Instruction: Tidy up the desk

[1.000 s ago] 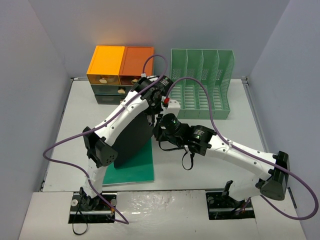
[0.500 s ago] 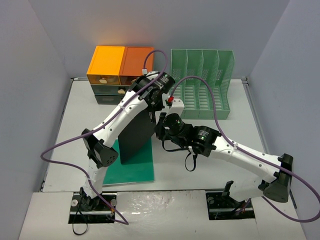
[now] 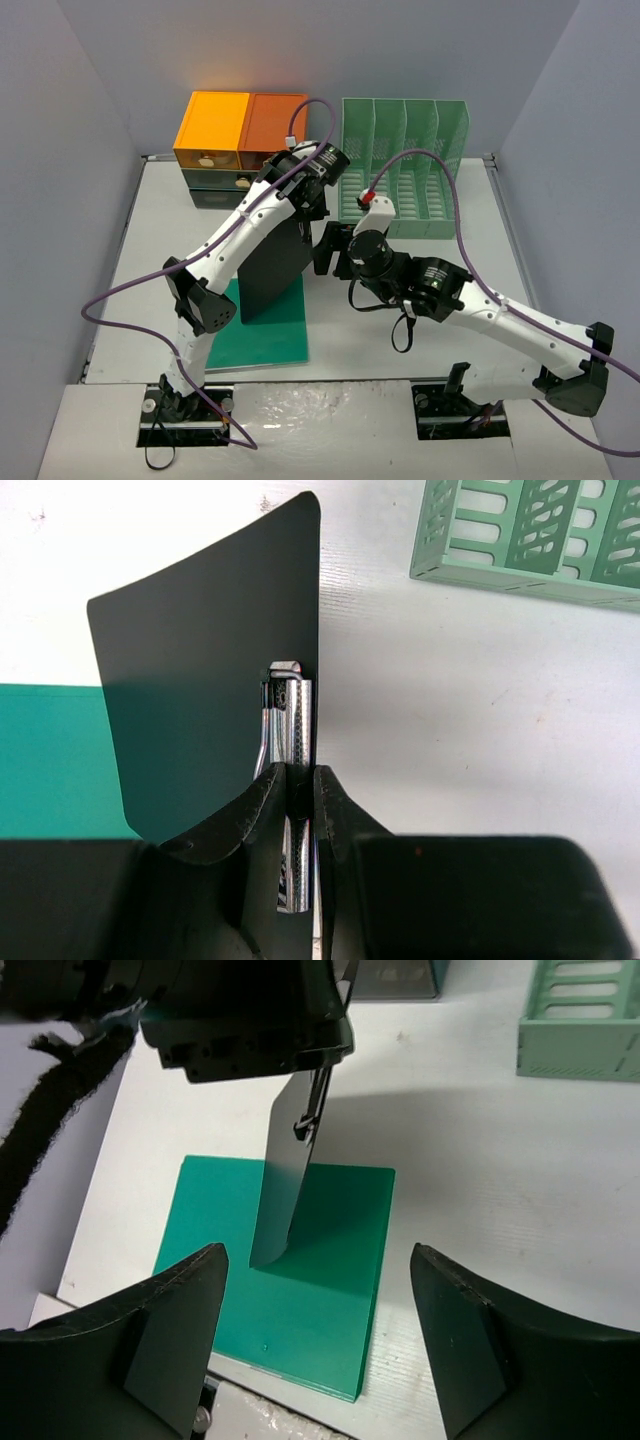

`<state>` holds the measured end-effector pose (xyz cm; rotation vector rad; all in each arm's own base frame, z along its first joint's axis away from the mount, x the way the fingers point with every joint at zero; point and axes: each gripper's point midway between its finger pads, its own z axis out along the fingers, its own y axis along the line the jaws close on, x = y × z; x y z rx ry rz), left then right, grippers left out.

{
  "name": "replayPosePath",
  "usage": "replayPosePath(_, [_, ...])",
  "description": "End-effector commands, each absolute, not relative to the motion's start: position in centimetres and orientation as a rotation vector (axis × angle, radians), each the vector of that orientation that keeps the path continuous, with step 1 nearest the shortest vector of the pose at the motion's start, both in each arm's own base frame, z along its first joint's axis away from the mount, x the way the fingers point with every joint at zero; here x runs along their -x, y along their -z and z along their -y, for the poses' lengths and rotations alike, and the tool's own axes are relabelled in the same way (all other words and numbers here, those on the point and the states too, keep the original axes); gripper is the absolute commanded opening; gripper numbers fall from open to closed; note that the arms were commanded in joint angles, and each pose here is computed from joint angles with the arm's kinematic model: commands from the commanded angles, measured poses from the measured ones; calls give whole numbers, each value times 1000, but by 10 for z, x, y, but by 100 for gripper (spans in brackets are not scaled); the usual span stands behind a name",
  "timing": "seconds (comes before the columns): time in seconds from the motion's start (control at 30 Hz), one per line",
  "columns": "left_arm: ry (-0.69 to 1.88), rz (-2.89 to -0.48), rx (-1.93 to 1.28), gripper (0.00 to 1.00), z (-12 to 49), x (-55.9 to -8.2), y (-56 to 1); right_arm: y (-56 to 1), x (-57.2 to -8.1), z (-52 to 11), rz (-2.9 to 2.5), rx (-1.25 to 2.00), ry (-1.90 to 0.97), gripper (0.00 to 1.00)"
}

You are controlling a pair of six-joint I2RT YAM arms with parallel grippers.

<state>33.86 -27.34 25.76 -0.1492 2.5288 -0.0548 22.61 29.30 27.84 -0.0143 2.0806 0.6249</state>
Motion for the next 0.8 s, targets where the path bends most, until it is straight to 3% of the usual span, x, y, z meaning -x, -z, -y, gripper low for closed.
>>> replayPosePath(0.0, [-16, -2596, 99, 0, 245, -311, -273, -306, -233, -261, -1973, -152, -594, 71])
replayPosePath(0.23, [58, -2577, 59, 0, 253, -314, -282, -317, -229, -200, -1879, -354, -512, 70])
replayPosePath(0.77, [343, -2438, -57, 0, 283, -316, -332, -278, -227, -186, -1934, -428, -410, 70])
